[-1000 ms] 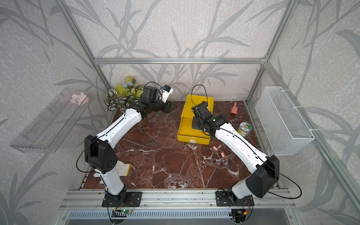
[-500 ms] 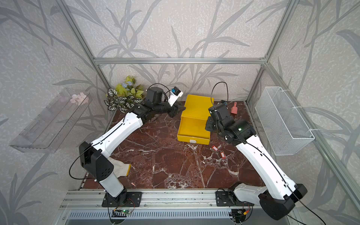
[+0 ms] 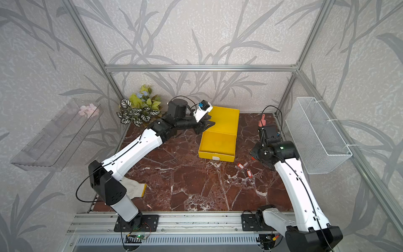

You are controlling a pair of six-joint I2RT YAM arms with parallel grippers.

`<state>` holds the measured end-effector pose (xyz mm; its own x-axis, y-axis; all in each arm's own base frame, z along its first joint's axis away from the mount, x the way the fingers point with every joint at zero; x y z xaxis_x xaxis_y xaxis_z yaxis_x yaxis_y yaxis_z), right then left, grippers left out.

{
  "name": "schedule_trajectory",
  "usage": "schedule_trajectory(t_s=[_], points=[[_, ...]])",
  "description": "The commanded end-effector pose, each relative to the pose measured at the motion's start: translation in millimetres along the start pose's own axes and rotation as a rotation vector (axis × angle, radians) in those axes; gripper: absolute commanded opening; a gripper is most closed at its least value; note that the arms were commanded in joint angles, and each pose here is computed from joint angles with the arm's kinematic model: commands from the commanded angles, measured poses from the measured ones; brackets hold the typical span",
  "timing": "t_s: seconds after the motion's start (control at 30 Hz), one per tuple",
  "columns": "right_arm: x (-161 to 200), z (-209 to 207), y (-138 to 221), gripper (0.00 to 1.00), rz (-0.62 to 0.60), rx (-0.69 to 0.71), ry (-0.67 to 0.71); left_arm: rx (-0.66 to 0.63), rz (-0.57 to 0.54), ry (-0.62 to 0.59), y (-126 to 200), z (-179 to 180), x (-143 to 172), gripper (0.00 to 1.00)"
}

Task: Take the keys out of the drawer
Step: Place the key at the center of the board.

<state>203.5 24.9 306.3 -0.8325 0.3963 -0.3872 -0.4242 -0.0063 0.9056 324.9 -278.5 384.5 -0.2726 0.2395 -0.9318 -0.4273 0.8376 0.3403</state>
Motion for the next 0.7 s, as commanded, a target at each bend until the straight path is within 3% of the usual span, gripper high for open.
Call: schedule_trajectory(t_s=[0.0,0.2,0.67], points=[[3.6,-1.6,-25.6,0.00,0.087,-0.067,-0.054,0.049,0.018,-0.091,-0.4,-9.2,-4.9,0.43],[11.6,-13.7,-69.5,0.00,0.201,-0.076,-0.123,0.072,0.071,-0.123,-4.1,-17.3,1.4,0.44],[12.0,-16.2,-135.9,0.00,0.417,-0.081,-0.125,0.082,0.086,-0.110,-7.8,-22.2,11.3,0.44]])
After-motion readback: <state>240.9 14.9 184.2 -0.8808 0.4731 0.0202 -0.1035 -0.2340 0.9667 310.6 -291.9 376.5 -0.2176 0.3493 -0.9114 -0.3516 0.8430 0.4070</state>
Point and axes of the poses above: each gripper's point midway between its finger pads, its own y axis back along the fingers, its own z axis along the line the jaws close on, x = y × z, the point moved 10 cm from there along y, back along the fingers, and after that the axes turned 15 degrees about y, right-handed, at the moved point
